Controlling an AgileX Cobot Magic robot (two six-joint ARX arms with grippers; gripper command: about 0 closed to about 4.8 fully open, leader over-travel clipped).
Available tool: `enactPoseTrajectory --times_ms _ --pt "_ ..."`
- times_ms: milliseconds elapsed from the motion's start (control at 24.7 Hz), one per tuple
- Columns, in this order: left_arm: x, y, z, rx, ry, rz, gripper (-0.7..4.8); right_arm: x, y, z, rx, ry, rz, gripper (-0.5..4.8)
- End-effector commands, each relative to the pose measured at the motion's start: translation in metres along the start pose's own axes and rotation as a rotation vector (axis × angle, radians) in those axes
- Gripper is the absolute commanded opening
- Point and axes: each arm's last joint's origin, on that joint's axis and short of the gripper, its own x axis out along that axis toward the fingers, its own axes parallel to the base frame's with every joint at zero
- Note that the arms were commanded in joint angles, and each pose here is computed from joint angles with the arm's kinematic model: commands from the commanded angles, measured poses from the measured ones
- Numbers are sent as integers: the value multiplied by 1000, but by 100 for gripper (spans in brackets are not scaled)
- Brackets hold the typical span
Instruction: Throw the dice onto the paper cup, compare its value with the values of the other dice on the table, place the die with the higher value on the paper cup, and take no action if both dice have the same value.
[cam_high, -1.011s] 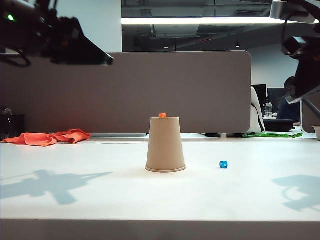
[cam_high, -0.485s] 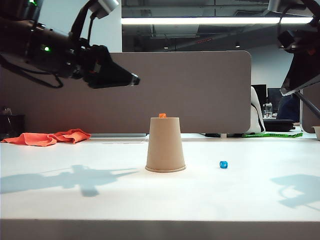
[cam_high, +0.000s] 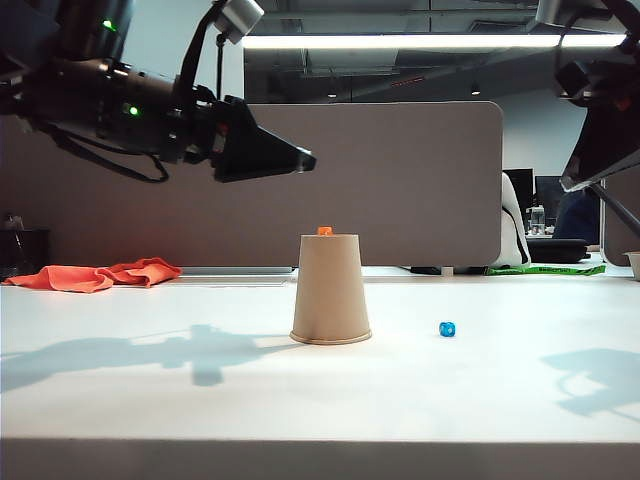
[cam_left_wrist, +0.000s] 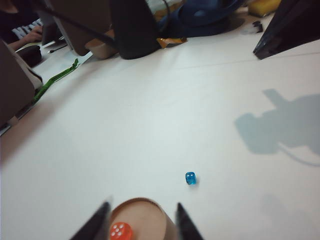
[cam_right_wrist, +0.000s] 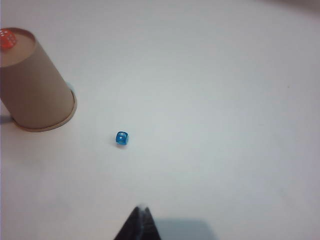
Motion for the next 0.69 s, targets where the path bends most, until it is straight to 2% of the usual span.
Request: enactPoseTrajectory --times_ms 40,404,688 --pt "5 4 -1 5 -16 -17 163 -1 0 3 -2 -21 2 -1" --pt "24 17 -12 -6 -14 -34 162 -1 0 3 -2 -21 2 -1" --pt "30 18 -21 -28 0 -42 161 0 0 3 -2 -21 2 -1"
